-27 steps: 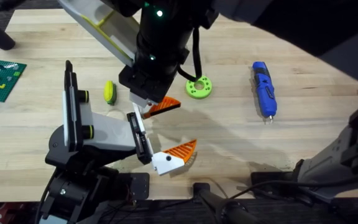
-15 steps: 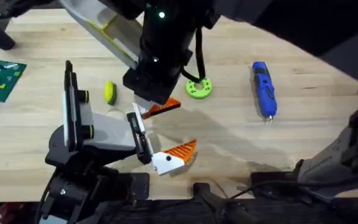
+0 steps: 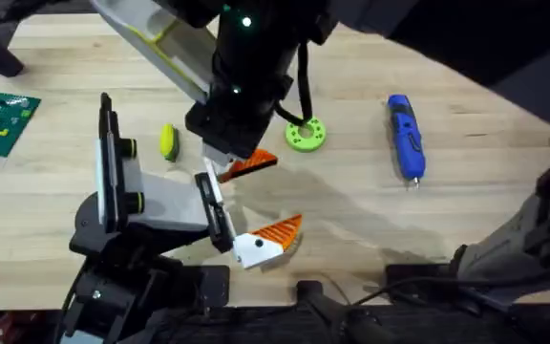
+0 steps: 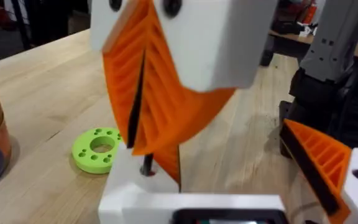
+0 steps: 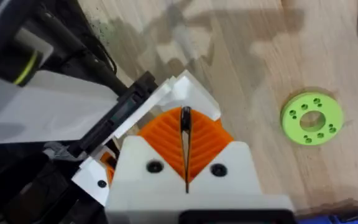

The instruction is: Pick up the gripper from the table and insert it into the empty holder that is missing its gripper. Then pick up a screw, insert it into the mounting hole, and use the screwdriver to tighten it. Finally, clean up the table by picking up the vegetable and placing it into the bucket.

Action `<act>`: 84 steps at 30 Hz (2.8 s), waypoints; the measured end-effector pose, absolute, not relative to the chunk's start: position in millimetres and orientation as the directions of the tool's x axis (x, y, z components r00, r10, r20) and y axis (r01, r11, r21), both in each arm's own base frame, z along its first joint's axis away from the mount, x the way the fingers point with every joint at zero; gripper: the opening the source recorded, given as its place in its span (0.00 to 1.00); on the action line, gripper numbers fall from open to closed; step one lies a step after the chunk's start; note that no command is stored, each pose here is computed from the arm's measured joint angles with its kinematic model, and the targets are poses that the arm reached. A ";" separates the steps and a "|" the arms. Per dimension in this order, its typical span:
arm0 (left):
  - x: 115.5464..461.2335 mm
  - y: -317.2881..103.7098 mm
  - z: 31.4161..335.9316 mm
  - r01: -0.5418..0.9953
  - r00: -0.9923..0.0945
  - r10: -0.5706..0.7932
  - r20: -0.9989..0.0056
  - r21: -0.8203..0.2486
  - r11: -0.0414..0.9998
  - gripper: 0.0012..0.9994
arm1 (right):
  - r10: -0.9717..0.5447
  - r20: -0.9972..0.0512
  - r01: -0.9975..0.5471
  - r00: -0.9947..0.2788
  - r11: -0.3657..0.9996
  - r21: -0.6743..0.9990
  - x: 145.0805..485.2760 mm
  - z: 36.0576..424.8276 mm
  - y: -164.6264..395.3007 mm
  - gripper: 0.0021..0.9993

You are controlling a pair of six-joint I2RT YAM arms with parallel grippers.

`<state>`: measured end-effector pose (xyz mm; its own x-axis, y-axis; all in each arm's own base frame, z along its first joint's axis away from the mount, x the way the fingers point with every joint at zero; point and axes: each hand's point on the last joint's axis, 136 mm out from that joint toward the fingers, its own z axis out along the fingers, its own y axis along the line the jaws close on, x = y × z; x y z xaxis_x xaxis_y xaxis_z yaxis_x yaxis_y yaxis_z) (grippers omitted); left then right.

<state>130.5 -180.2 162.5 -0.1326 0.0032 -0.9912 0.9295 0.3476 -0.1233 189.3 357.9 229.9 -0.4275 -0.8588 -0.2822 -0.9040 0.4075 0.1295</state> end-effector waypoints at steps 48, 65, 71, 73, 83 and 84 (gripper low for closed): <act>132.0 -179.5 162.1 0.924 -0.149 -0.003 -0.989 -0.140 0.356 0.98 | -0.864 -0.258 -0.902 -0.432 0.411 0.133 191.2 219.9 360.3 0.01; 131.9 -179.6 162.3 0.924 -0.147 -0.002 -0.989 -0.138 0.355 0.98 | -0.859 -0.269 -0.900 -0.436 0.415 0.133 192.9 219.9 363.2 0.11; 132.0 -179.5 162.2 0.924 -0.149 -0.003 -0.989 -0.140 0.356 0.98 | -0.865 -0.250 -0.900 -0.435 0.415 0.130 194.7 212.5 363.0 0.45; 132.0 -179.5 162.3 0.924 -0.149 -0.003 -0.989 -0.140 0.356 0.98 | -0.863 -0.248 -0.898 -0.440 0.421 0.125 197.1 212.3 361.5 0.56; 132.0 -179.5 162.2 0.923 -0.154 -0.005 -0.988 -0.146 0.356 0.98 | -0.856 -0.240 -0.888 -0.459 0.450 0.092 208.2 211.1 353.6 0.99; 131.9 -179.5 162.2 0.923 -0.154 -0.005 -0.988 -0.146 0.355 0.98 | -0.856 -0.240 -0.888 -0.459 0.450 0.092 208.2 211.2 353.5 0.99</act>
<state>131.9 -179.5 162.2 -0.1541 -0.0050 -0.9880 0.9232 0.3555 -0.1458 208.2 353.5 211.2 -0.4585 -0.8558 -0.2397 -0.8882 0.4501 0.0922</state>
